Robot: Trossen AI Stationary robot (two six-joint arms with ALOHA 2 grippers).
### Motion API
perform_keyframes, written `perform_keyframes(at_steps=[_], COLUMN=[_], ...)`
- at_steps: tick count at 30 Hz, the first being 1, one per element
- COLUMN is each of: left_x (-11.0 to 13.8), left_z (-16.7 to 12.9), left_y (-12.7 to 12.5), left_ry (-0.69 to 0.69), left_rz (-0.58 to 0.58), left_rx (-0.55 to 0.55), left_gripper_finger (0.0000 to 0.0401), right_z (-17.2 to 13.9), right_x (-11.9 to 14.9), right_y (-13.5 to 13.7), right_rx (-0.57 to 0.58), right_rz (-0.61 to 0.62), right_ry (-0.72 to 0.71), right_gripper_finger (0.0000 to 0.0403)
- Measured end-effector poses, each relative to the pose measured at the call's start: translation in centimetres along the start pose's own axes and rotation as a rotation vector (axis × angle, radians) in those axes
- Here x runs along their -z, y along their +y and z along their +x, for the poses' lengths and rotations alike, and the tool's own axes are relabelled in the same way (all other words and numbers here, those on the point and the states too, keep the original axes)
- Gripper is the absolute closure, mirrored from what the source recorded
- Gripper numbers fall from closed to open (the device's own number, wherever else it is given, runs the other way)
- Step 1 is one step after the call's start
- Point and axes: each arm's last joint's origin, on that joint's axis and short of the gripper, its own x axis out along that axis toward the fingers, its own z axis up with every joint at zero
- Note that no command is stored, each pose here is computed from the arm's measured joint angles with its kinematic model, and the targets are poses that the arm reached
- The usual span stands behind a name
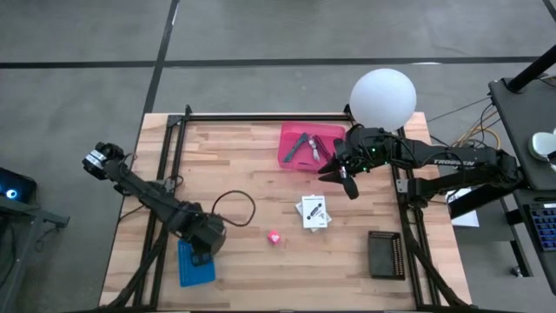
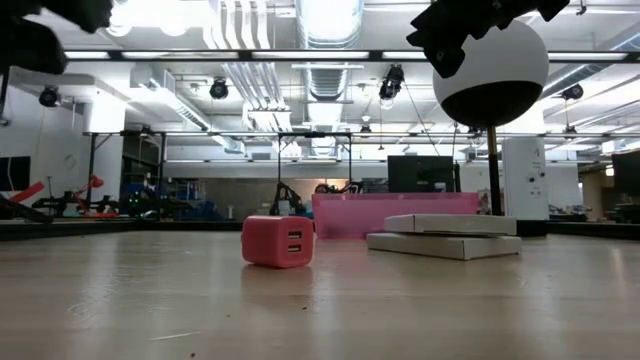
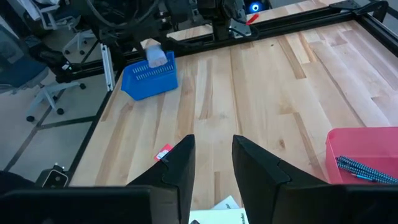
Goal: Pick and place items into bin
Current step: Put the white charger adapter into the blue bin
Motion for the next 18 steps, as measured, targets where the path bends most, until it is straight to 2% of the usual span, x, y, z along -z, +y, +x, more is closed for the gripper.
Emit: perform_keyframes(at_steps=[4,12,18], left_x=[1.2,2.3,3.1], left_z=[1.0,2.3,3.6], left_y=[-0.1,-0.3,-0.6], left_ry=[0.035,0.056,0.054], left_rz=[-0.017,0.029,0.12], left_rx=[-0.028,-0.046,-0.021], left_gripper_finger=[0.0223,0.0223,0.0223], right_z=[0.0,0.0,0.0], right_x=[0.0,0.0,0.0], right_y=[0.0,0.0,0.0], right_rx=[0.0,0.0,0.0], right_rz=[0.0,0.005,0.005], right_ry=[0.0,0.0,0.0], right_gripper_finger=[0.0306,0.0304,0.0313])
